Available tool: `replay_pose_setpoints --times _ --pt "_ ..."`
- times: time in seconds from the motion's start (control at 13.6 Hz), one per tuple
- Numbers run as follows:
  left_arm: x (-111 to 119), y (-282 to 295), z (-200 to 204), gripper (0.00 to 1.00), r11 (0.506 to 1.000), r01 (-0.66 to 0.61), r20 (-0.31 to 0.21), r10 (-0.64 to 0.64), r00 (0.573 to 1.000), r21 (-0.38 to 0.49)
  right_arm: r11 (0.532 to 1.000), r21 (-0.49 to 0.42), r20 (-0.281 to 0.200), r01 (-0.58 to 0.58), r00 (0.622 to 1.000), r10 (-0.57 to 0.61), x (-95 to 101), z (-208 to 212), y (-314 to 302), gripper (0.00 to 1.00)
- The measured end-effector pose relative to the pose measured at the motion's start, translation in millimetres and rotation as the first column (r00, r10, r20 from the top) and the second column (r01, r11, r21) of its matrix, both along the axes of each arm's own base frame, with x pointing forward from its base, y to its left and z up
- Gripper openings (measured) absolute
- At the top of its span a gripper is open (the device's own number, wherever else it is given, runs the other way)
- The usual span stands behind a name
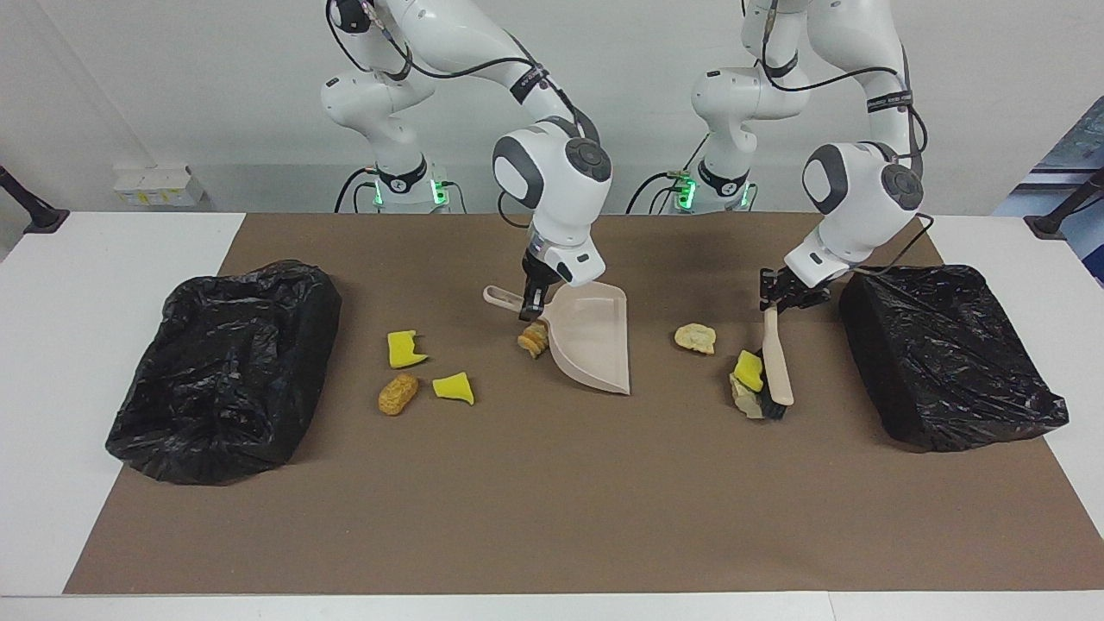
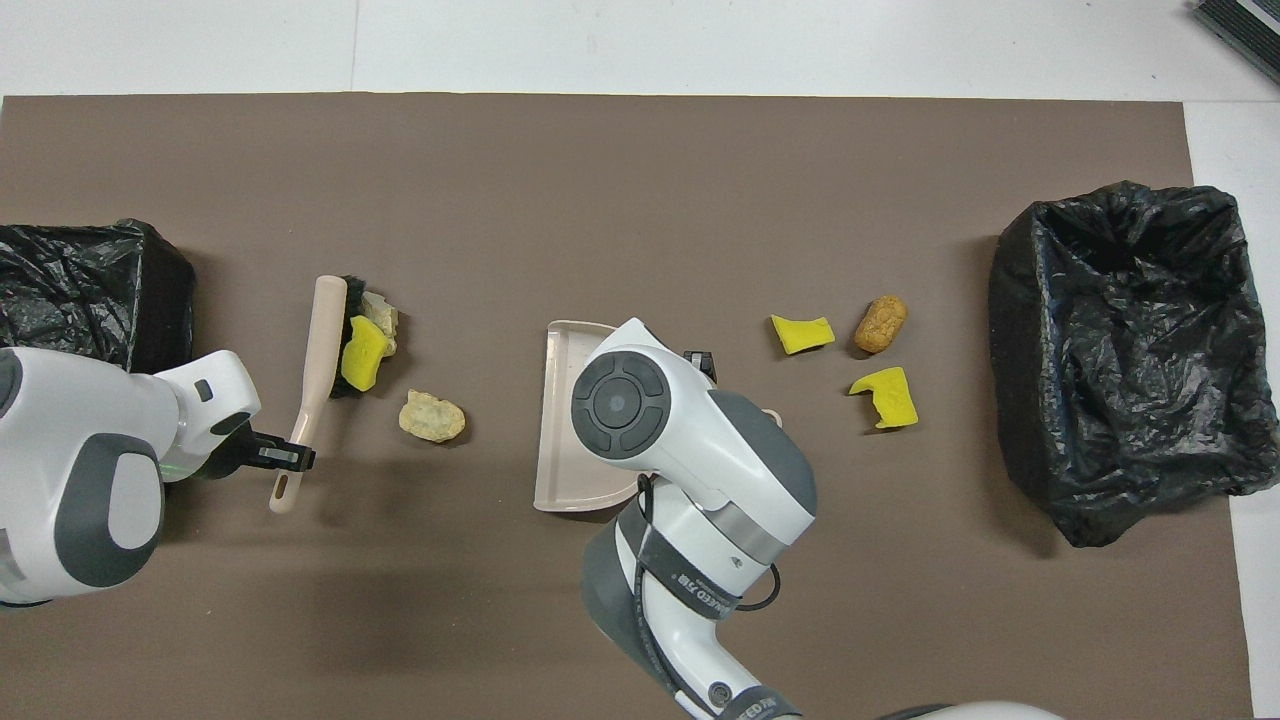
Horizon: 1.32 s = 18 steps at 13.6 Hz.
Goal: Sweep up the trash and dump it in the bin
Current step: 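Sweep the bread and sponge into the dustpan with the left gripper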
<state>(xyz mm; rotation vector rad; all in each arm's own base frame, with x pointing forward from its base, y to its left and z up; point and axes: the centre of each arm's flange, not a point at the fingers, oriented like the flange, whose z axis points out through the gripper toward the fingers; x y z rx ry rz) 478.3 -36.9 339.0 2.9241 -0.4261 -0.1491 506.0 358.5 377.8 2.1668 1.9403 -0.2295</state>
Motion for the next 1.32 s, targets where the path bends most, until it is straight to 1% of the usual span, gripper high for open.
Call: replay_pose_setpoints --times 0.15,0.29,0.52,0.74,1.03,1.18,1.32 --pt "-6 -20 -3 0.26 1.0 0.007 -0.038 -0.007 0.999 0.005 1.0 0.0 0.0 0.0 1.0 0.0 0.0 0 0 0.32" --pt "-12 -47 -4 0.26 1.0 0.01 -0.062 -0.009 0.998 0.016 1.0 0.0 0.0 0.0 1.0 0.0 0.0 0 0 0.32" --pt "-28 -91 -6 0.26 0.999 0.009 -0.123 -0.003 0.992 0.042 1.0 0.0 0.0 0.0 1.0 0.0 0.0 0 0 0.32" --pt "-47 -139 -3 0.26 0.998 0.009 -0.146 0.0 0.989 0.067 1.0 0.0 0.0 0.0 1.0 0.0 0.0 0 0 0.32" --pt "-79 -200 1 0.26 1.0 0.009 -0.194 -0.006 0.981 0.017 1.0 0.005 -0.005 0.005 1.0 -0.005 -0.4 0 0 0.32" --pt "-91 -219 4 0.26 1.0 -0.021 -0.221 0.018 0.975 -0.013 1.0 0.02 -0.019 0.024 1.0 -0.023 0.5 -3 -3 0.32" --pt "-98 -236 11 0.26 0.997 -0.053 -0.24 0.039 0.97 -0.051 0.997 0.063 -0.045 0.051 0.998 -0.049 6.3 -6 -12 0.32"
